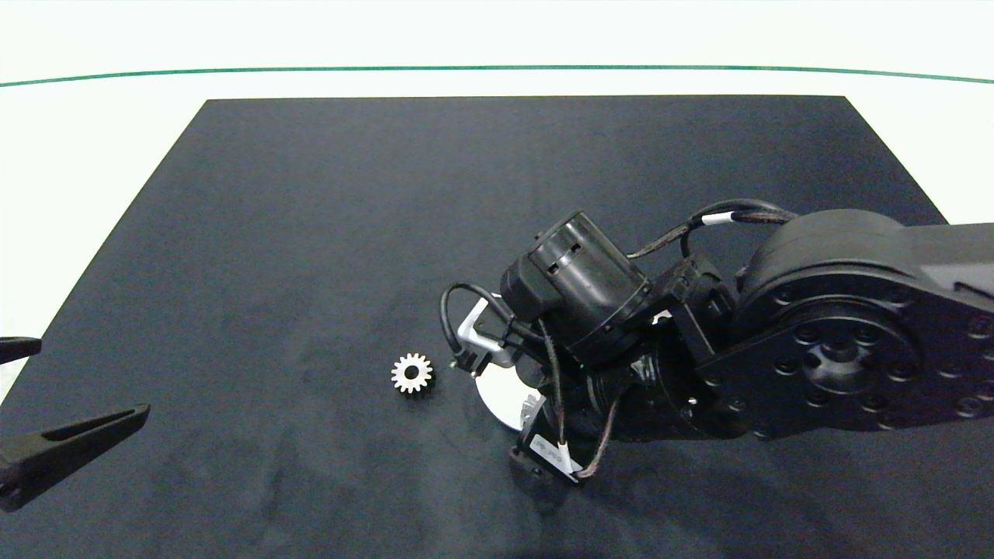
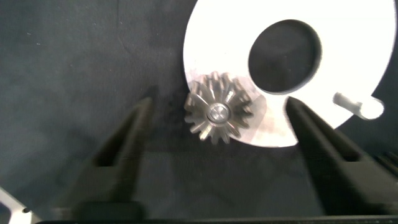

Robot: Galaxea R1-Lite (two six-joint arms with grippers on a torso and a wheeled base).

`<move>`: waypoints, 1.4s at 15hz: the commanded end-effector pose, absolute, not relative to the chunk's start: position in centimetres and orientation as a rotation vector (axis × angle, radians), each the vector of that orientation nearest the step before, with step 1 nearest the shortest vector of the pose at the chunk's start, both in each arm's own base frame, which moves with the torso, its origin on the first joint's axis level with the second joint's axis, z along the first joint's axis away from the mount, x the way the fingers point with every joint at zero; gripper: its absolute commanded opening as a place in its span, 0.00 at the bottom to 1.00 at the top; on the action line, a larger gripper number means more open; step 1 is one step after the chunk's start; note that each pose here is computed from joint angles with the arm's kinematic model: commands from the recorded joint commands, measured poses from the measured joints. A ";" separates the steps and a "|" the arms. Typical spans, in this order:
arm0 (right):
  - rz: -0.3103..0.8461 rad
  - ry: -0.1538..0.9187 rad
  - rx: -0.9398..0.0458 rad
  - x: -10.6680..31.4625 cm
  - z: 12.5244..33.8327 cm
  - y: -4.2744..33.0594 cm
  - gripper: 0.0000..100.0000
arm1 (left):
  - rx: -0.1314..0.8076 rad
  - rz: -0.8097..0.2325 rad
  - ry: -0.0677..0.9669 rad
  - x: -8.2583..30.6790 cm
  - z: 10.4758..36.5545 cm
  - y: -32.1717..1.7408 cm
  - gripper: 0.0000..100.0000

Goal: Install three planetary gears onto the carrier pins

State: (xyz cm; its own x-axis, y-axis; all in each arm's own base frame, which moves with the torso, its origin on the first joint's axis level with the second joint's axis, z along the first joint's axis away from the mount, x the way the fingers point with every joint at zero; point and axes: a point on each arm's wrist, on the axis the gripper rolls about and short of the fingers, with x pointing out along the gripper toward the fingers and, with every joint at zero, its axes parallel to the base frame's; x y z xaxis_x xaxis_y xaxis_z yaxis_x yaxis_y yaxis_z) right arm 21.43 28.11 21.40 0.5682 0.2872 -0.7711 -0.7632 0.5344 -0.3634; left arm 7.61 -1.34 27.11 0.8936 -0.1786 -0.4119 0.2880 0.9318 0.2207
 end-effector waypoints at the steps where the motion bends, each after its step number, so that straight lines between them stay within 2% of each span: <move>1: 0.623 0.609 -0.663 20.7 26.4 23.8 1.00 | 0.283 -0.245 0.387 7.4 27.3 -1.3 1.00; 2: 0.585 0.575 -0.622 20.3 28.1 21.6 1.00 | 0.282 -0.243 0.373 7.0 27.4 -1.2 1.00; 3: 0.567 0.567 -0.609 20.2 28.6 20.6 1.00 | 0.284 -0.243 0.368 6.9 27.5 -1.2 1.00; 4: 0.500 0.559 -0.571 19.1 29.5 17.0 1.00 | 0.284 -0.242 0.375 7.1 27.4 -1.2 1.00; 7: 0.406 0.540 -0.517 15.7 29.8 11.1 1.00 | 0.285 -0.246 0.385 7.2 27.2 -1.3 1.00; 8: 0.393 0.532 -0.504 14.9 29.6 10.1 1.00 | 0.285 -0.247 0.393 7.1 27.1 -1.3 1.00; 10: 0.364 0.564 -0.482 15.3 28.1 9.1 1.00 | 0.286 -0.250 0.400 7.1 27.0 -1.3 1.00; 13: 0.367 0.480 -0.418 18.0 25.9 9.4 1.00 | 0.286 -0.249 0.403 7.2 27.0 -1.3 1.00; 14: 0.369 0.494 -0.412 19.7 25.1 9.9 1.00 | 0.286 -0.249 0.403 7.2 27.0 -1.3 1.00; 17: 0.364 0.563 -0.432 21.4 24.0 10.4 1.00 | 0.286 -0.250 0.412 7.4 26.9 -1.3 1.00; 21: 0.376 0.631 -0.449 23.3 23.3 11.4 1.00 | 0.288 -0.250 0.411 7.4 26.9 -1.3 1.00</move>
State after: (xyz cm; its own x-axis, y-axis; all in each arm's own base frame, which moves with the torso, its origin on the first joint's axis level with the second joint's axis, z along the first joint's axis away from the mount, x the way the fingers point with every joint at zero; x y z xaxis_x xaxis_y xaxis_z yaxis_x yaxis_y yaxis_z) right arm 22.05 10.76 24.16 0.7685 0.2084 -0.6049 -0.4529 0.8451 -0.2842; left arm 7.34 -1.30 26.94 0.8889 -0.1792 -0.4215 0.2927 0.9301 0.2220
